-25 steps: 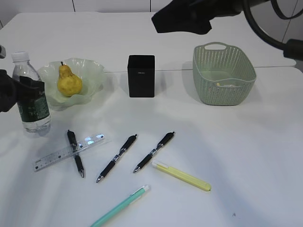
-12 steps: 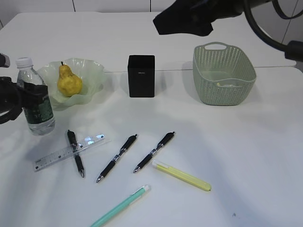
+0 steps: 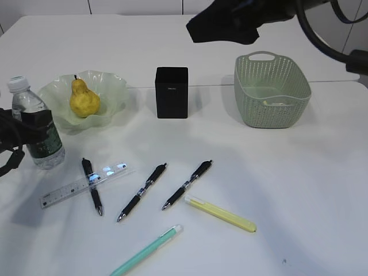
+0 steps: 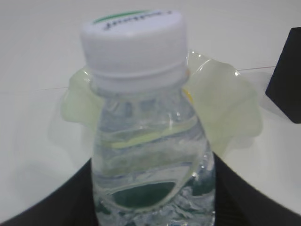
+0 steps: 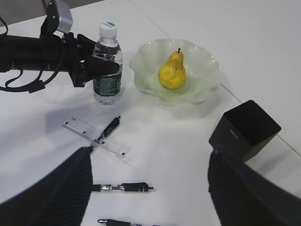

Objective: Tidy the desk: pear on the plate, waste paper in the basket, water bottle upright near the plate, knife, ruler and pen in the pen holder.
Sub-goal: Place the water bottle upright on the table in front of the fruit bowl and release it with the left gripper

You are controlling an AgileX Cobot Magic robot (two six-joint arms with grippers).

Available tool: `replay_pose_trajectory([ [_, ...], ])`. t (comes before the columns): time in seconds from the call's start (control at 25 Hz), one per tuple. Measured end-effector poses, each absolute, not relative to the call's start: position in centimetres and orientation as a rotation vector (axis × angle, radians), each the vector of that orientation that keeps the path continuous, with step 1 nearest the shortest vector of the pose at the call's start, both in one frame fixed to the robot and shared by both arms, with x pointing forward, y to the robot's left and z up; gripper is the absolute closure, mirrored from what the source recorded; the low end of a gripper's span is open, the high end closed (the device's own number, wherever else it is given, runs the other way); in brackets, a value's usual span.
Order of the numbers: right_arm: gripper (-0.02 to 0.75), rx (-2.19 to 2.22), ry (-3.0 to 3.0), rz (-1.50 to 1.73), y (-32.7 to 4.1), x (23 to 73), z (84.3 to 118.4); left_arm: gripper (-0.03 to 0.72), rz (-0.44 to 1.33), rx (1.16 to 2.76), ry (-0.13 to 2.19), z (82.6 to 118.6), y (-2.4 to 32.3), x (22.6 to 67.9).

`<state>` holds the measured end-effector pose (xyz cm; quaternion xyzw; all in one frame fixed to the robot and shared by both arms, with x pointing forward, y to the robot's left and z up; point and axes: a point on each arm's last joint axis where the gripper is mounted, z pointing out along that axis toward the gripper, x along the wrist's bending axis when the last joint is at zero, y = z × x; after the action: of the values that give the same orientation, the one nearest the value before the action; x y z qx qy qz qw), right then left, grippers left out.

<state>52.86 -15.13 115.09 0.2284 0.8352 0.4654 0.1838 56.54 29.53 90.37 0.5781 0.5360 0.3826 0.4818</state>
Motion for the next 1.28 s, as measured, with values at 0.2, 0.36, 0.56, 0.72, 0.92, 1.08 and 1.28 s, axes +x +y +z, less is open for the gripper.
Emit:
replay_pose_trajectory([
  [0.2,0.144,0.644,2.355,1.312,-15.1,52.9,115.1,0.303,0.961,1.413,1.298,90.1,29.6,56.4],
  [0.36,0.144,0.644,2.355,1.312,-15.1,52.9,115.1,0.303,0.979,1.399,1.289,89.8,29.7,56.5],
  [0.56,0.144,0.643,2.358,1.312,-15.1,52.8,115.1,0.303,1.004,1.389,1.254,89.5,29.7,56.5],
  [0.72,0.144,0.643,2.358,1.312,-15.1,52.8,115.1,0.303,1.020,1.388,1.237,89.3,29.7,56.2],
  [0.92,0.144,0.642,2.360,1.312,-15.1,52.8,115.1,0.303,1.031,1.387,1.229,89.2,29.7,56.1],
  [1.08,0.144,0.642,2.360,1.312,-15.1,52.8,115.1,0.303,1.032,1.388,1.229,89.2,29.7,56.1],
  [1.28,0.144,0.642,2.360,1.312,-15.1,52.8,115.1,0.287,1.033,1.387,1.231,89.2,29.7,56.1],
])
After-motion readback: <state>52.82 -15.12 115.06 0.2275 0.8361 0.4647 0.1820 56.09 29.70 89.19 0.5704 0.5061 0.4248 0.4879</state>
